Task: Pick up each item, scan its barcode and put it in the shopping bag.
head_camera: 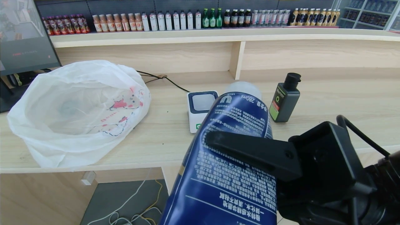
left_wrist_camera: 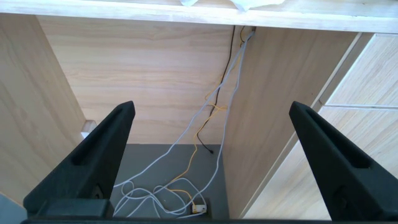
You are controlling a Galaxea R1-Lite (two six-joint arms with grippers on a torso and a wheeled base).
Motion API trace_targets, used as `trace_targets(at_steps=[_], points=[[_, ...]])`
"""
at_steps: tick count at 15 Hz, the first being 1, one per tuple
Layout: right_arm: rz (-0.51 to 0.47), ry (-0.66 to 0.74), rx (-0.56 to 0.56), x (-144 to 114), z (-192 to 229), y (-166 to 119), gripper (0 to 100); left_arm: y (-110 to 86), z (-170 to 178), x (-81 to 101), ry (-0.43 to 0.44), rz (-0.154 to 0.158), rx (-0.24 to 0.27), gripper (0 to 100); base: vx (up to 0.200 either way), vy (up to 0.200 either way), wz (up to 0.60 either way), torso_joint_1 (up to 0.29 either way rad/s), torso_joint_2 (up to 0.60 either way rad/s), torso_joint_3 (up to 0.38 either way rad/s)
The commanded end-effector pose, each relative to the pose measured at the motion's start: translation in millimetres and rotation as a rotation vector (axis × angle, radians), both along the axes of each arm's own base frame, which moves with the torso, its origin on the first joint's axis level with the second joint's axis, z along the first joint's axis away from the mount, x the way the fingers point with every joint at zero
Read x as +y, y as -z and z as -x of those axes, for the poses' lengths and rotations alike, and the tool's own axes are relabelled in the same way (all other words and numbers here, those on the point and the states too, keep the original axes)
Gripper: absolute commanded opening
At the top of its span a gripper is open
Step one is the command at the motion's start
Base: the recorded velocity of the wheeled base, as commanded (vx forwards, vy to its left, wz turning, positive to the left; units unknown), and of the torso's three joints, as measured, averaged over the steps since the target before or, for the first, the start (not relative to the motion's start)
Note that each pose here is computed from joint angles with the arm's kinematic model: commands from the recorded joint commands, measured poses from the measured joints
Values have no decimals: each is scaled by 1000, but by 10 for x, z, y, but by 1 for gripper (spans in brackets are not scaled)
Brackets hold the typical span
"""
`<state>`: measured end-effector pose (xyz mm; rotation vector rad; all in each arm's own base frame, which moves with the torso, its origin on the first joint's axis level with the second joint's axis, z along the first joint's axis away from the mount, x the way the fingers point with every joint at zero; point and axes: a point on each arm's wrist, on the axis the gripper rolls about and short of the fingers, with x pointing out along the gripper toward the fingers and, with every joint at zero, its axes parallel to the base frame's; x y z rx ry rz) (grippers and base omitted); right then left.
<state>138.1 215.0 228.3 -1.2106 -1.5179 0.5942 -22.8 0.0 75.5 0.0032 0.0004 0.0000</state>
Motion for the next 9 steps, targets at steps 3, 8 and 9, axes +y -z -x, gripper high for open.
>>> trace_targets(at_steps=[3, 8, 9], points=[[-3, -20, 46, -69, 43, -1, 0, 0, 0, 0, 0, 0, 0, 100, 0, 0, 0, 0, 0, 0], [3, -33, 196, -152, 15, 69, 0, 0, 0, 0, 0, 0, 0, 100, 0, 0, 0, 0, 0, 0], [15, -44, 258, -186, 26, 126, 0, 0, 0, 0, 0, 0, 0, 100, 0, 0, 0, 0, 0, 0]])
